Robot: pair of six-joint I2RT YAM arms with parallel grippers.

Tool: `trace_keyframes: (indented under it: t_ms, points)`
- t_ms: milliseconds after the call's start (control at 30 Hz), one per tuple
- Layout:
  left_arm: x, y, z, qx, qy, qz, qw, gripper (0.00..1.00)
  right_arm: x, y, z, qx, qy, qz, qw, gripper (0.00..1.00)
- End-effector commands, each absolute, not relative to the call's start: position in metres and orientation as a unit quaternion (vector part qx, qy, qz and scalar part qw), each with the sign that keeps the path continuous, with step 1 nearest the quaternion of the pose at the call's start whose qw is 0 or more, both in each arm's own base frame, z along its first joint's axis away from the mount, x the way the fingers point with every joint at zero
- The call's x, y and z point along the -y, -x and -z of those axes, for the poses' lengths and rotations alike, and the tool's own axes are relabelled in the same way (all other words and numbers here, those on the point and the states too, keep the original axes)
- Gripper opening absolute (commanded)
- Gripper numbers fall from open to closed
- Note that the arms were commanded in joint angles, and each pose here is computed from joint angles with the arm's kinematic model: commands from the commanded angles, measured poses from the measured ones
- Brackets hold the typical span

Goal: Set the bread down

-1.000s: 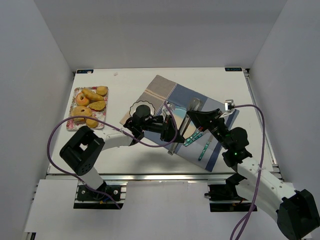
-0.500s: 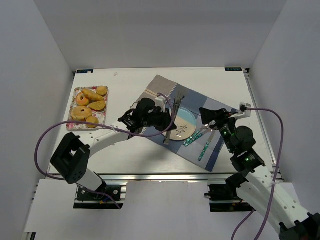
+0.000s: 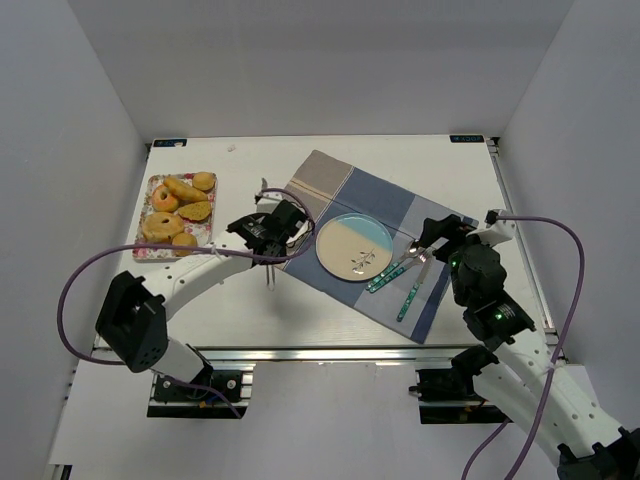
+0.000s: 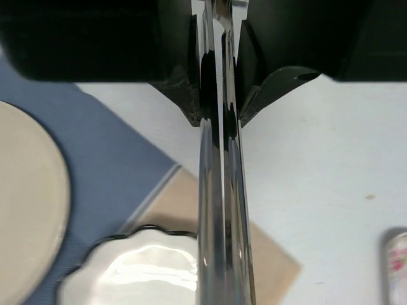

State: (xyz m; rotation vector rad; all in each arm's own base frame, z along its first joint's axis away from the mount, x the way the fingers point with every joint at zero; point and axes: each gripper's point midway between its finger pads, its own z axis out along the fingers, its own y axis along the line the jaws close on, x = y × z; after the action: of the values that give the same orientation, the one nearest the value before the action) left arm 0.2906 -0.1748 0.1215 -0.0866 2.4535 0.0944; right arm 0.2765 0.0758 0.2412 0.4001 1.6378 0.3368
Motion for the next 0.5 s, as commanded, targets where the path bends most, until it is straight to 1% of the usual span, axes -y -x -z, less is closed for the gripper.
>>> trace_keyframes:
  t_ms: [0, 67, 167, 333, 467]
  points:
    - [0.128, -0.283, -0.156, -0.919, 0.095, -0.095, 0.372, 0.35, -0.065, -0.282, -0.269, -0.695, -0.187, -0.128, 0.682, 0.84]
    - [0.12, -0.283, -0.162, -0.915, 0.108, -0.089, 0.377, 0.39, -0.065, -0.284, -0.267, -0.697, -0.186, -0.123, 0.682, 0.84]
    - [0.11, -0.28, -0.169, -0.911, 0.123, -0.079, 0.385, 0.41, -0.063, -0.284, -0.266, -0.697, -0.186, -0.117, 0.683, 0.85]
    - [0.092, -0.274, -0.176, -0.905, 0.144, -0.074, 0.394, 0.48, -0.06, -0.282, -0.265, -0.693, -0.19, -0.116, 0.686, 0.85]
    - [0.089, -0.28, -0.188, -0.897, 0.157, -0.059, 0.408, 0.47, -0.061, -0.28, -0.265, -0.688, -0.188, -0.124, 0.69, 0.85]
